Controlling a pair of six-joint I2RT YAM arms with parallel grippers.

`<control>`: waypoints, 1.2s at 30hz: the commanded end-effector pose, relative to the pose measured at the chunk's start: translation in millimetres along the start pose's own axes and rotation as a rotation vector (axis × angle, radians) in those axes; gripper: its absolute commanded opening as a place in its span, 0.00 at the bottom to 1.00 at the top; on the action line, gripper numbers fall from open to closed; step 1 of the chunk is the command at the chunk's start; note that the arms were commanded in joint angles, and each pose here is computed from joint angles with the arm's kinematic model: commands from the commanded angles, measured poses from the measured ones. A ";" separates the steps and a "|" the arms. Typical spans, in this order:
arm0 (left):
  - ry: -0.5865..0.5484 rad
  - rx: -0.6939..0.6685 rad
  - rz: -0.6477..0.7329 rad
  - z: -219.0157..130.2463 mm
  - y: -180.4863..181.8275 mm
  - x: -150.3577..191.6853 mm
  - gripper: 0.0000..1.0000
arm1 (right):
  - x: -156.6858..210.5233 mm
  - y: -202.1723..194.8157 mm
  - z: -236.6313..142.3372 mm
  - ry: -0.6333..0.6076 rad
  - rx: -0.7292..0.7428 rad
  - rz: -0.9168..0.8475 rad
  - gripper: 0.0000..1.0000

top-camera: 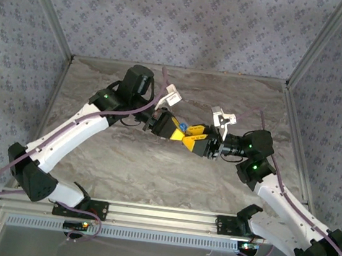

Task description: Remove the keys from the keyring

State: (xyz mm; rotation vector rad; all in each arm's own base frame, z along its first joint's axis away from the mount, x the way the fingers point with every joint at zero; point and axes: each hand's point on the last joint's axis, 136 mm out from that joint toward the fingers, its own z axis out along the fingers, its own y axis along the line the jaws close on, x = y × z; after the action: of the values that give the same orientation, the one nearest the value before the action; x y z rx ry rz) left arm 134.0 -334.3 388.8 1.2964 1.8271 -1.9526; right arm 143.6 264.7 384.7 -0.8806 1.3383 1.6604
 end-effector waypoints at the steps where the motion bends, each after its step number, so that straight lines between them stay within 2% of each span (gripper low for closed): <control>1: -0.044 -0.035 0.063 -6.4 -3.8 -8.2 0.00 | -14.3 25.0 0.7 -0.026 -0.047 -0.079 0.30; 6: -0.070 -0.054 0.070 -8.7 -2.4 -11.0 0.00 | -14.5 31.5 4.7 -0.039 -0.059 -0.091 0.24; 13: -0.089 -0.075 0.086 -12.4 -4.6 -10.0 0.00 | -18.6 29.6 7.5 -0.051 -0.029 -0.087 0.08; 17: -0.132 -0.116 0.104 -21.9 -2.2 -11.0 0.00 | -16.8 22.5 5.5 -0.033 0.031 -0.066 0.05; 23: -0.175 -0.161 0.121 -31.5 3.8 -5.4 0.00 | -8.4 7.8 2.7 0.058 0.148 0.002 0.00; 30: -0.220 -0.252 0.119 -35.9 28.6 14.3 0.00 | 12.1 -16.7 -2.0 0.266 0.319 0.147 0.00; 31: -0.230 -0.282 0.118 -37.4 34.0 16.9 0.03 | 13.8 -22.2 -2.5 0.286 0.353 0.185 0.00; 33: -0.261 -0.379 0.109 -44.0 52.2 24.3 0.21 | 24.3 -30.1 -4.7 0.363 0.400 0.256 0.00; 36: -0.316 -0.525 0.115 -57.8 73.7 36.2 0.35 | 35.1 -40.9 -12.8 0.479 0.499 0.305 0.00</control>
State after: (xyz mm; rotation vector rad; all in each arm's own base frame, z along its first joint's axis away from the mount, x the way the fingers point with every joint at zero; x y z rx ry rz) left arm 163.6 -296.4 328.6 0.9643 1.8737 -1.5739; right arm 174.0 277.7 362.7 -0.8032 1.9678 1.3879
